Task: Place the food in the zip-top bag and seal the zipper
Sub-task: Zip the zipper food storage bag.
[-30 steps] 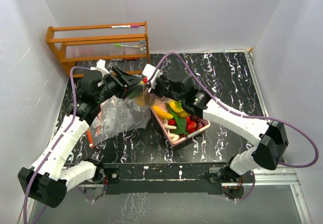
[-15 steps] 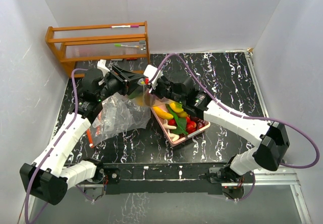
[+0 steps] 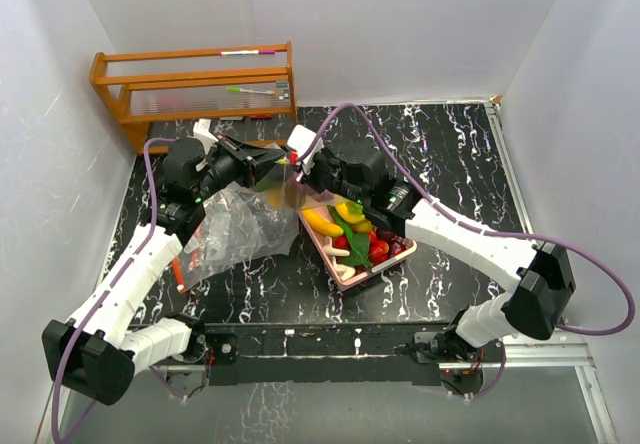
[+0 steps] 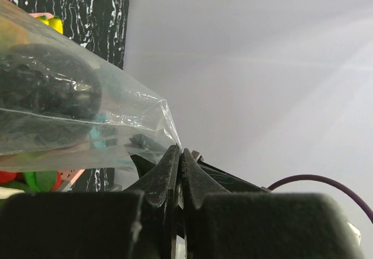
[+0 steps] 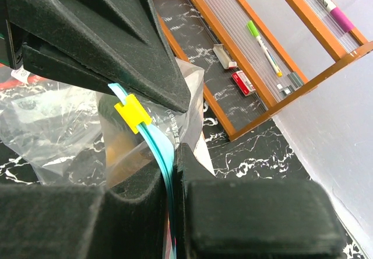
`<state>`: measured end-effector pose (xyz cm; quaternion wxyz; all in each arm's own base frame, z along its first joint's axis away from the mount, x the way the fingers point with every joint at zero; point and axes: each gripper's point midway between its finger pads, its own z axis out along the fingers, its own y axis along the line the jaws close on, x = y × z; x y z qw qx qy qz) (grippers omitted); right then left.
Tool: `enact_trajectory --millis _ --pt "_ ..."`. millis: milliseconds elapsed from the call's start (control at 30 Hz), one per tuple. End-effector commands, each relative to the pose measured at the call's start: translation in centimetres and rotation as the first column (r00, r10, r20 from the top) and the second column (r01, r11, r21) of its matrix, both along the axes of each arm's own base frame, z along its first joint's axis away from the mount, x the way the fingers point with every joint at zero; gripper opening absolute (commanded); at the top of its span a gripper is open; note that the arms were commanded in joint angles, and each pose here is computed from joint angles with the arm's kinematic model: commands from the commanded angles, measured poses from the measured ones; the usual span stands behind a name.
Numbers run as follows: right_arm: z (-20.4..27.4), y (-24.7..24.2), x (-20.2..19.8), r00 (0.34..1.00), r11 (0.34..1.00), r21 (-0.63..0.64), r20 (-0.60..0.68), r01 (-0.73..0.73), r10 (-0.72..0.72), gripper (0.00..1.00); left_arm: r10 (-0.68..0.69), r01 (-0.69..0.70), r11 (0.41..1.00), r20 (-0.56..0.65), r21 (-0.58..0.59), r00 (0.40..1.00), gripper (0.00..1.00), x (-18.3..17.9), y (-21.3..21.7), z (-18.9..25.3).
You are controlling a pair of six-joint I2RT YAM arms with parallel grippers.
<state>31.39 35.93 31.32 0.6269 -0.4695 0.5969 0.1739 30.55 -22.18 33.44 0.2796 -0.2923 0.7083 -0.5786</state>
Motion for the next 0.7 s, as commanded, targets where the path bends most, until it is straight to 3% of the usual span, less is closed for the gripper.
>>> enact_trajectory --millis 0,300,400,500,600,667 --pt "4.0 -0.3 -0.4 0.998 0.995 0.096 0.061 -0.003 -0.003 0.08 -0.033 0.038 0.998 0.093 -0.047 0.995 0.0 -0.3 -0.4 2.2" --pt "3.7 -1.4 -0.3 0.998 0.997 0.068 0.05 0.038 -0.042 0.08 -0.006 -0.007 0.998 0.205 0.063 0.979 0.0 0.5 0.3 1.8" --pt "3.3 -1.2 -0.3 0.999 0.997 0.069 0.028 0.039 -0.041 0.08 -0.02 -0.042 0.976 0.279 0.215 0.96 0.45 0.1 1.3 1.0" --pt "3.0 -1.0 -0.4 0.999 0.998 0.057 0.015 0.028 -0.029 0.08 -0.019 -0.127 0.9 0.328 0.418 0.945 0.68 -0.1 3.6 -0.2" --pt "3.0 -0.9 -0.4 1.0 0.999 0.035 0.011 0.024 -0.024 0.08 -0.039 -0.22 0.781 0.398 0.584 0.917 0.91 -0.3 6.2 -1.1" --pt "3.2 -0.9 -0.4 1.0 0.999 0.03 0.01 0.018 -0.018 0.08 -0.087 -0.257 0.713 0.446 0.653 0.891 0.97 -0.4 7.1 -1.2"
